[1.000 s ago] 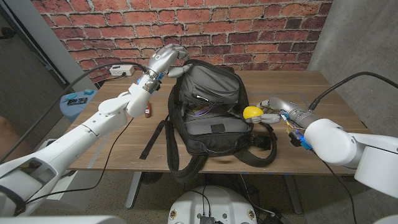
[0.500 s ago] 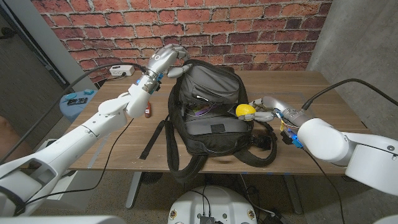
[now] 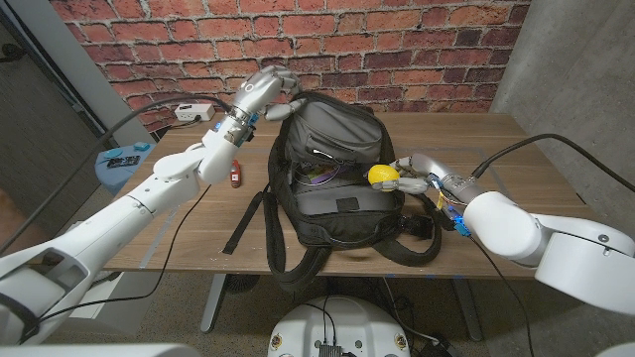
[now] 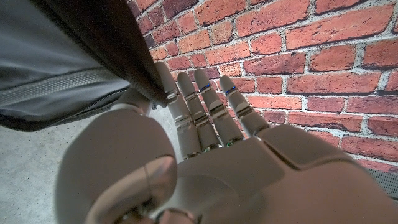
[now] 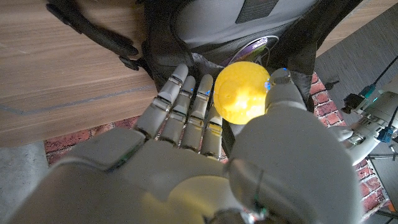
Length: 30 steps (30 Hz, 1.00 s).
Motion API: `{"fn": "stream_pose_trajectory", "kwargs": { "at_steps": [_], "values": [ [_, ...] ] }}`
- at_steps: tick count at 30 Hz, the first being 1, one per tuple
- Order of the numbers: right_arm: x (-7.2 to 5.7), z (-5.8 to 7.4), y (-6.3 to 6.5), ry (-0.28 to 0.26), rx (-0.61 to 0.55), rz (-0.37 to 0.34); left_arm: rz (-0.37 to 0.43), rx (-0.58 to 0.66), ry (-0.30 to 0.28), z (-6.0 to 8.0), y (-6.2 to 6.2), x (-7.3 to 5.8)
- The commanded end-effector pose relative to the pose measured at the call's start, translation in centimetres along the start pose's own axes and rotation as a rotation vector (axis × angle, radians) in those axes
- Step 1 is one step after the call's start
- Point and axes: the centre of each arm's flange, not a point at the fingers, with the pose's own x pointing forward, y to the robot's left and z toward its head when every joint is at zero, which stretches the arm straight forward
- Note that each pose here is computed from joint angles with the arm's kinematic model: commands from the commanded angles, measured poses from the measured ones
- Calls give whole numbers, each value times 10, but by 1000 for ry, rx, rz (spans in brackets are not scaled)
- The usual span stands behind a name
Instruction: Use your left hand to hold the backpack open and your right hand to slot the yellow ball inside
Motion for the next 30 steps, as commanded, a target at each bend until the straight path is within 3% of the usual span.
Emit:
{"fn": "stream_pose_trajectory", "kwargs": {
  "at_steps": [1, 18, 30],
  "values": [
    [10, 7, 10, -12, 42, -4, 6, -15, -29, -5, 0, 7],
    [22, 13, 23, -31, 97, -6, 18, -26, -43, -7, 3, 5],
    [42, 19, 33, -65, 138, -4, 21, -41, -44, -6, 0, 3]
  ]
}}
